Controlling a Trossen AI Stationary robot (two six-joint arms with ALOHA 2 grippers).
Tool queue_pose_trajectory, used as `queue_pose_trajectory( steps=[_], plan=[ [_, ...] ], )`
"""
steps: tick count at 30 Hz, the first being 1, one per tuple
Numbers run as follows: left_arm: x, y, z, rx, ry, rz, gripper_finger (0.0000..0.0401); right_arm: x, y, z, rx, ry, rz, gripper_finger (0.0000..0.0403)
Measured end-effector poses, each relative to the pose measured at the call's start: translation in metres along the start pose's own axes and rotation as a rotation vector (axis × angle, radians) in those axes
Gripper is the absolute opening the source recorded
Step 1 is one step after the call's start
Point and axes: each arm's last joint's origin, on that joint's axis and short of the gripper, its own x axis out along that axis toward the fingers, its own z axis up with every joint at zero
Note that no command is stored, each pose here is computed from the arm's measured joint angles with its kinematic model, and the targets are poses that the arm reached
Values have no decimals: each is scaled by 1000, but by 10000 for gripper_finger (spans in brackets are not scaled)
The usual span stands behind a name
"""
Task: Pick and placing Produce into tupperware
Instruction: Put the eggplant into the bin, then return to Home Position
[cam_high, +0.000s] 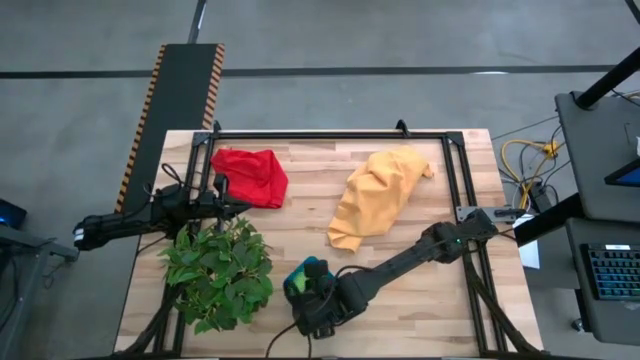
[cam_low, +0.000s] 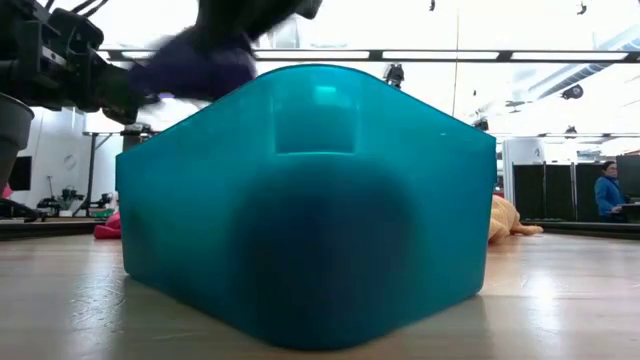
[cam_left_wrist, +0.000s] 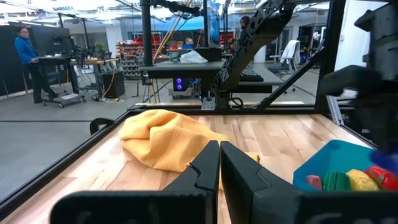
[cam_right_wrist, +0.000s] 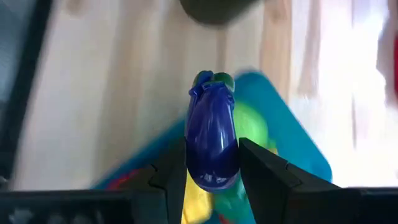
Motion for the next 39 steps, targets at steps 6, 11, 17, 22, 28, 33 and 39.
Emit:
queue_pose_trajectory(
  steps=[6,11,17,22,28,33,39],
  plan=[
    [0,0,0,0,0,0,0,-2,-6,-17,41,154,-94,125],
    [0,0,0,0,0,0,0,-2,-8,-21,71,189,-120,133],
    [0,0,0,0,0,0,0,-3,-7,-21,98,189,-123,154],
    [0,0,0,0,0,0,0,-5,-4,-25,135,220,-136,173],
    [0,0,0,0,-1,0,0,-10,2,-28,171,224,-141,197],
    [0,0,0,0,-3,1,0,-30,9,-28,156,123,-250,196],
    [0,0,1,0,-11,1,0,-98,36,-35,49,-236,-598,172]
  ],
)
